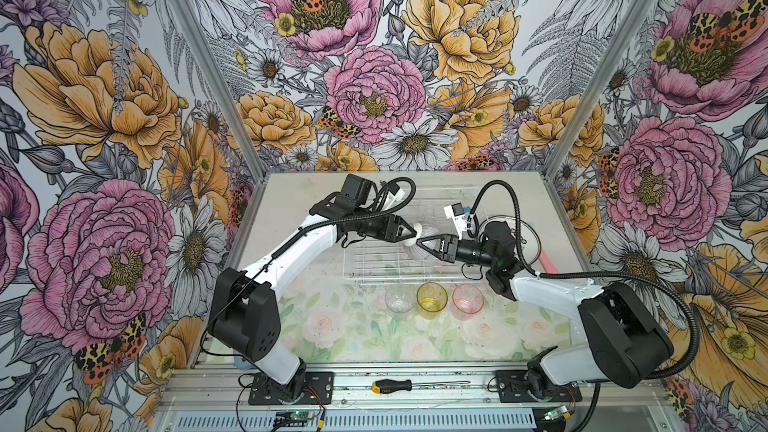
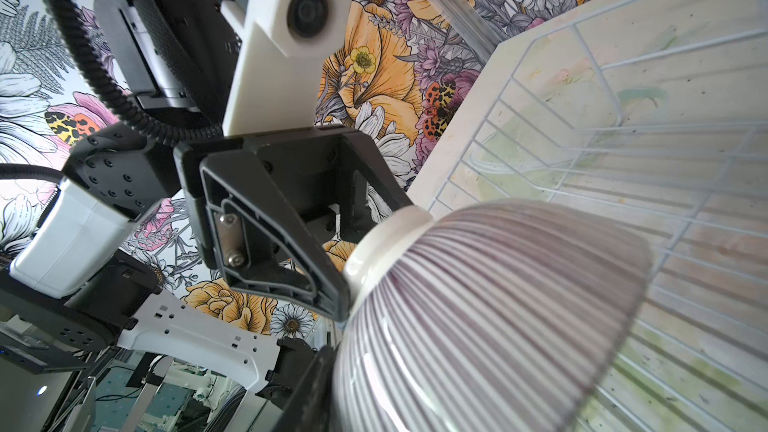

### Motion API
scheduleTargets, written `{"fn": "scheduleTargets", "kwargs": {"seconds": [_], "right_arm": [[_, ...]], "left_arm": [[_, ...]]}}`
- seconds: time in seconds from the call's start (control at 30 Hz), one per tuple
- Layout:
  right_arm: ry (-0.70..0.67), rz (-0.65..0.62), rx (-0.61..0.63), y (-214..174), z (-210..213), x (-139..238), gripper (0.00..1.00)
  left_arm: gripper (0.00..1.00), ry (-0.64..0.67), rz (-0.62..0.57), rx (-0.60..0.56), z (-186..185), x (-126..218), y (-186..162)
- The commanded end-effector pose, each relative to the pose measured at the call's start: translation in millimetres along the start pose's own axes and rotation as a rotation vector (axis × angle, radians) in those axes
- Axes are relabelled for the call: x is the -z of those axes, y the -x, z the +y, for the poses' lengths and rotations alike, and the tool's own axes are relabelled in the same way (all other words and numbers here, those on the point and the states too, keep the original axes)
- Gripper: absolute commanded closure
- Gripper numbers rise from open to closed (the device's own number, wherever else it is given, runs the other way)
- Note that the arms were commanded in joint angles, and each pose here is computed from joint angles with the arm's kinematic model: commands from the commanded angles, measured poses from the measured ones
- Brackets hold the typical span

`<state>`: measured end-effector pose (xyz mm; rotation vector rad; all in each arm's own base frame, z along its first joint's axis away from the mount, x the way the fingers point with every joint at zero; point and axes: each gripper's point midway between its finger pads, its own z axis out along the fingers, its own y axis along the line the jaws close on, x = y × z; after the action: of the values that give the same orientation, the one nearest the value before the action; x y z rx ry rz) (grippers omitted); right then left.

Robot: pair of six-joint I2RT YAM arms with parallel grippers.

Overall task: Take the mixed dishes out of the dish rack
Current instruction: 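Close the right gripper on the bowl rim while the left gripper opens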

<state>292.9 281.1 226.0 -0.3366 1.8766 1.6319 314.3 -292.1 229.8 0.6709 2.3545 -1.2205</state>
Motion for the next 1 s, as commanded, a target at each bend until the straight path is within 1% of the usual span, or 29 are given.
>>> {"fn": "scheduleTargets", "kwargs": {"seconds": [0.0,0.07,0.17,0.33,0.37,0.47,0.5,0.53,0.63,0.7,0.9,0.97], "right_arm": [[0.061,-0.036,0.039,11,13,1,0.71],[0.069,-0.038,0.036,11,14,0,0.76],[0.082,-0.039,0.032,12,15,-1,0.87],[0.090,-0.039,0.026,13,15,-3,0.94],[0.090,-0.040,0.026,14,15,-2,0.97],[0.093,-0.036,0.029,14,16,-2,1.00],[0.091,-0.035,0.031,14,16,-2,1.00],[0.090,-0.035,0.032,14,17,-2,1.00],[0.079,-0.027,0.037,14,17,-2,1.00],[0.066,-0.016,0.045,14,17,-2,1.00],[-0.003,0.028,0.089,15,21,0,1.00],[-0.035,0.045,0.113,15,22,2,1.00]], "left_arm": [[0.61,-0.059,-0.061,-0.055,-19,13,14],[0.61,-0.059,-0.061,-0.054,-19,13,13],[0.61,-0.058,-0.059,-0.053,-18,13,13],[0.60,-0.058,-0.059,-0.051,-17,14,12],[0.60,-0.058,-0.059,-0.051,-17,14,11],[0.60,-0.049,-0.062,-0.049,-15,14,11],[0.57,-0.043,-0.063,-0.049,-14,15,11],[0.53,-0.035,-0.066,-0.048,-13,15,11],[0.36,0.011,-0.086,-0.034,-4,20,12],[0.29,0.041,-0.102,-0.021,3,25,14],[0.26,0.136,-0.169,0.002,17,49,17],[0.26,0.190,-0.191,0.000,22,57,17]]}}
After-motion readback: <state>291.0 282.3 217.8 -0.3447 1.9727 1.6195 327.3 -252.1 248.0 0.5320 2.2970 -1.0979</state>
